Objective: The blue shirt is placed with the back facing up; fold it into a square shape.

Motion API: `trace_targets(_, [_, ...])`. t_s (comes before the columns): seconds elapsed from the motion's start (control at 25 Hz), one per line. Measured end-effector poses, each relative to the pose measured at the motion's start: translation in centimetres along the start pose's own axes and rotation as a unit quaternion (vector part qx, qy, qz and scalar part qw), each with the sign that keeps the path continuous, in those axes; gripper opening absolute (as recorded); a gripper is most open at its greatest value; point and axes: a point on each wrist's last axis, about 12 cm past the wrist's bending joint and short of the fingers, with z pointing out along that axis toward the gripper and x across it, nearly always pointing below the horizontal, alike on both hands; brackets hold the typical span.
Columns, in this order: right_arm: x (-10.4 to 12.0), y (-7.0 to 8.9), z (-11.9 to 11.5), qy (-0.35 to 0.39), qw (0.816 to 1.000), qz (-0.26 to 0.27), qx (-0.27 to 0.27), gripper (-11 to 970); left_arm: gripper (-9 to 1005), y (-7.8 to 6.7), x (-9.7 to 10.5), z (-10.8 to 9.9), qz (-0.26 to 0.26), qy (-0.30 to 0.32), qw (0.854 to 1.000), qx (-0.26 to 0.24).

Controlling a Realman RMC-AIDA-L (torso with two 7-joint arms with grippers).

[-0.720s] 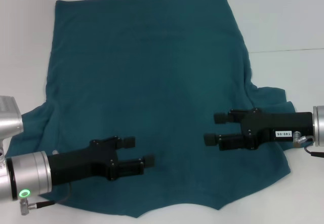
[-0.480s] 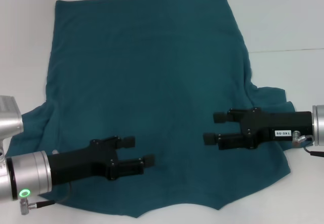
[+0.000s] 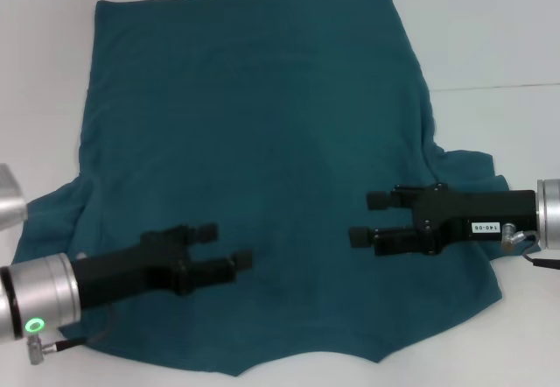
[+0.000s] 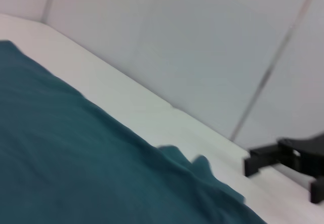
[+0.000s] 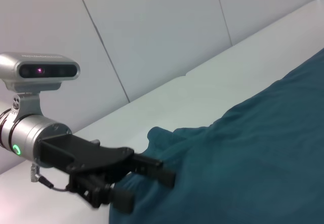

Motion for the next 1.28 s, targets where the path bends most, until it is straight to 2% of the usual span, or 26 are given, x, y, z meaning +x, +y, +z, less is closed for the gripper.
trace_targets(0.16, [-0.1,0.1,0.1,-0.007,1.0,0.003,-0.001,908,891,1.1,0.2,-1.2,-0.035,-0.04,0.998,-0.043])
trace_targets(0.44, [-0.1,0.1,-0.2,-0.03,0.999,0.013,0.002,906,890,2.6,1.4,-4.6,-0.088,-0.105,0.983,-0.122])
trace_targets(0.92, [0.0,0.2,0.5,-0.034,0.999,0.025,0.002,902,889,3.7,3.5,-8.7,-0.119,-0.134,0.96,-0.214])
trace_targets(1.28, [0.1,0.2,0.6,-0.034,0.999,0.027,0.001,900,889,4.7,3.9,-9.7,-0.12,-0.125,0.948,-0.268])
